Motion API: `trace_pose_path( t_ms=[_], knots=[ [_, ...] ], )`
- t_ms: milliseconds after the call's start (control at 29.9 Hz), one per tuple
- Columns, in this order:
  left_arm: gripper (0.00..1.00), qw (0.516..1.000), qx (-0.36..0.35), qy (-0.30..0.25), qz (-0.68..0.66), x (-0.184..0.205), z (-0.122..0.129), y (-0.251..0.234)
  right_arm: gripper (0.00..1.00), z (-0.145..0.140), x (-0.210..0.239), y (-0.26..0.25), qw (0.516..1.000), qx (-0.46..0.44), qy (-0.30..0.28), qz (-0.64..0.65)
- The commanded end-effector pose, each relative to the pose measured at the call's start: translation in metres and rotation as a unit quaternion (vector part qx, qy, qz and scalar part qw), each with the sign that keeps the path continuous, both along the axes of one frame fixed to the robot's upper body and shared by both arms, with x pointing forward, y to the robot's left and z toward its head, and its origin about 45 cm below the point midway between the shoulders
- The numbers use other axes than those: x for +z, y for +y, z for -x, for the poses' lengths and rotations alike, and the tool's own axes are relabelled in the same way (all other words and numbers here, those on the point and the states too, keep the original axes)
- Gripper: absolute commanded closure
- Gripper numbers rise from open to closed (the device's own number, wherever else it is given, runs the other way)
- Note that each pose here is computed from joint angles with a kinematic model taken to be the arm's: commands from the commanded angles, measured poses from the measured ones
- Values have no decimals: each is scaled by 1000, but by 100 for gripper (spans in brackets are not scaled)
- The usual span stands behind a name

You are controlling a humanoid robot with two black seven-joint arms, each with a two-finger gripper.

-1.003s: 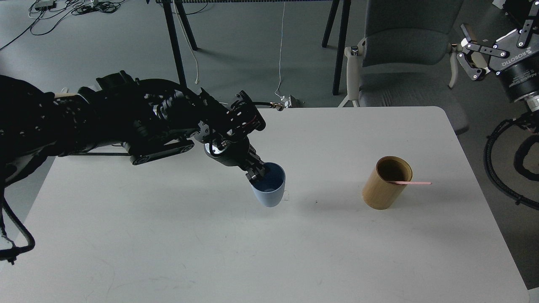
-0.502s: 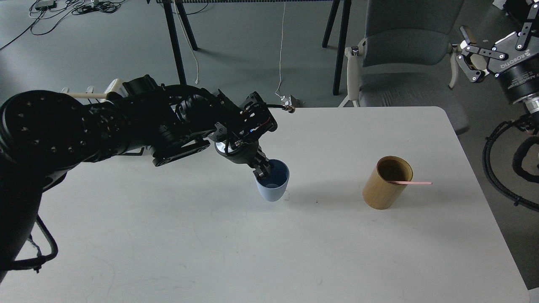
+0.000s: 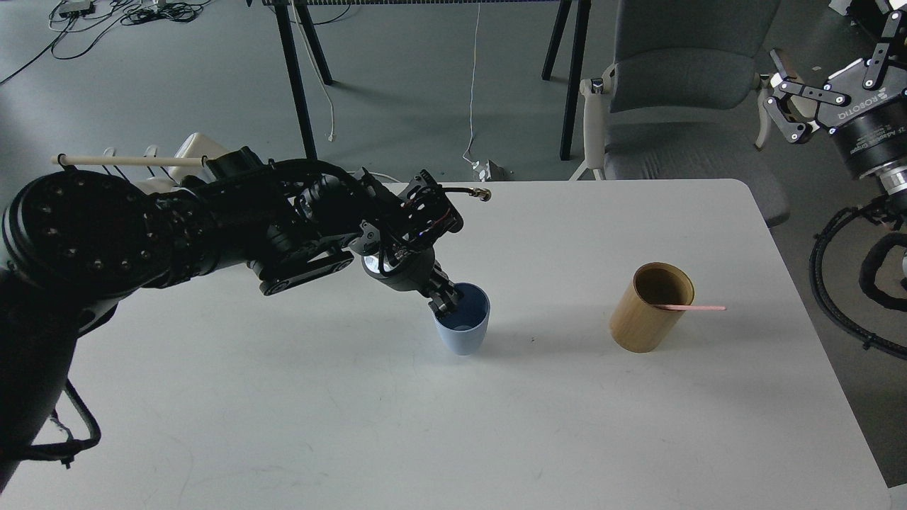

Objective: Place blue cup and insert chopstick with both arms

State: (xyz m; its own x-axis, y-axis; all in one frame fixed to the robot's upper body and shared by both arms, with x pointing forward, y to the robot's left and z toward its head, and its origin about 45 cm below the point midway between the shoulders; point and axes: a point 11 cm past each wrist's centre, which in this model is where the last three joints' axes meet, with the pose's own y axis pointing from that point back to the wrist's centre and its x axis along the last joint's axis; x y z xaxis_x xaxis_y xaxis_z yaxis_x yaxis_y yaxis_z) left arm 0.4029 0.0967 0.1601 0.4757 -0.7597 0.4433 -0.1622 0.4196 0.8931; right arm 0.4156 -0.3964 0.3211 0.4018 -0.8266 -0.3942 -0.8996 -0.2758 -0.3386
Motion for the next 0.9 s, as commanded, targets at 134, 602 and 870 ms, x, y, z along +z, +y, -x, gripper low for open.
trace_pose_path(
  t_ms=[134, 602, 870],
  knots=[
    [91, 1000, 7, 8, 0, -11, 4, 5, 1, 1, -2, 0, 1000, 0, 2, 0],
    [26, 994, 61, 42, 78, 0, 4, -14, 1, 1, -3, -1, 1000, -1, 3, 0],
    [12, 977, 121, 70, 162, 20, -5, -22, 1, -7, 18, -10, 1000, -13, -16, 20]
  ],
)
